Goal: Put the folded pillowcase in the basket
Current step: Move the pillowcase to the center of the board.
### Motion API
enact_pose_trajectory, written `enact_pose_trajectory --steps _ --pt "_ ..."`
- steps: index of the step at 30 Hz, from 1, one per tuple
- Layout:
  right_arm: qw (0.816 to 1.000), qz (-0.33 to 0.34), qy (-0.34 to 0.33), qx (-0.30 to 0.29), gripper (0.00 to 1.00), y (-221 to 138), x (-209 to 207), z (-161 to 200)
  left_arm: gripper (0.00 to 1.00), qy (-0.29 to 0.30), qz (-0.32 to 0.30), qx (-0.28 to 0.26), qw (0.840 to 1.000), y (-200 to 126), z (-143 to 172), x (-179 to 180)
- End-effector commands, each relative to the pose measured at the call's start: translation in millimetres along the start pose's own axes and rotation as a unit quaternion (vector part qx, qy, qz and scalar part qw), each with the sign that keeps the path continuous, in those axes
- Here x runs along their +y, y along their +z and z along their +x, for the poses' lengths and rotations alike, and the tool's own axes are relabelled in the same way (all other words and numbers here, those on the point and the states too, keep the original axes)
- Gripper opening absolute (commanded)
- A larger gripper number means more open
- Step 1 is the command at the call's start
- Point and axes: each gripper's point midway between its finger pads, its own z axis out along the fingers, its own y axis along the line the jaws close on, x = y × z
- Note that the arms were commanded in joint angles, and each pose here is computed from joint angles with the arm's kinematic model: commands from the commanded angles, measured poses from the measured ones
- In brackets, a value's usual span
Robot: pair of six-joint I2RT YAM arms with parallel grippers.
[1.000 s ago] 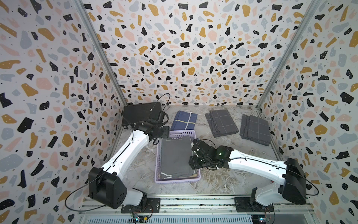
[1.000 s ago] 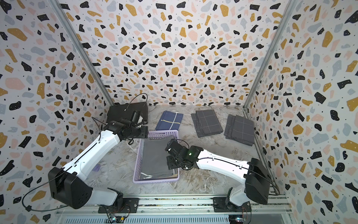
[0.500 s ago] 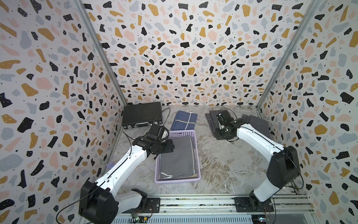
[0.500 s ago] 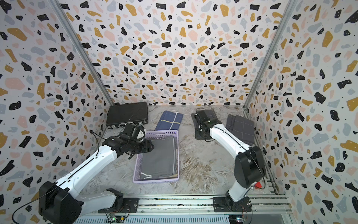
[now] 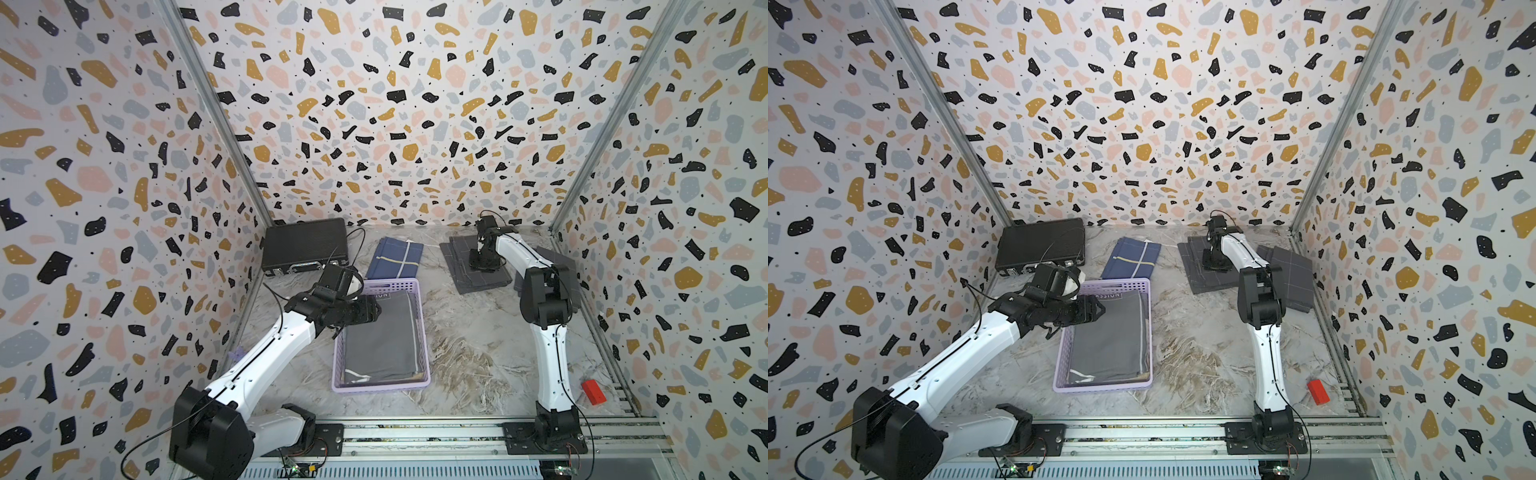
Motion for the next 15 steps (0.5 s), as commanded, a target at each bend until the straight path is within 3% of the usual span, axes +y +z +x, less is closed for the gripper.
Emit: enact_pose_trajectory --steps 1,4,10,15 --pt "0.997 0.01 -0.001 0.081 0.36 9 -7 55 0.68 0.009 0.012 -0.013 1.0 -4 -4 -5" --pt "0.996 0.009 0.012 0.087 0.36 5 -16 87 0.68 0.006 0.019 -0.012 1.0 -4 -5 -8" --pt "0.989 -0.054 0.049 0.125 0.36 -9 -10 169 0.66 -0.014 0.032 -0.01 0.999 -4 -3 -18" --pt "0.983 -0.096 0.049 0.147 0.36 -34 11 242 0.65 0.024 0.037 0.01 0.999 2 9 -50"
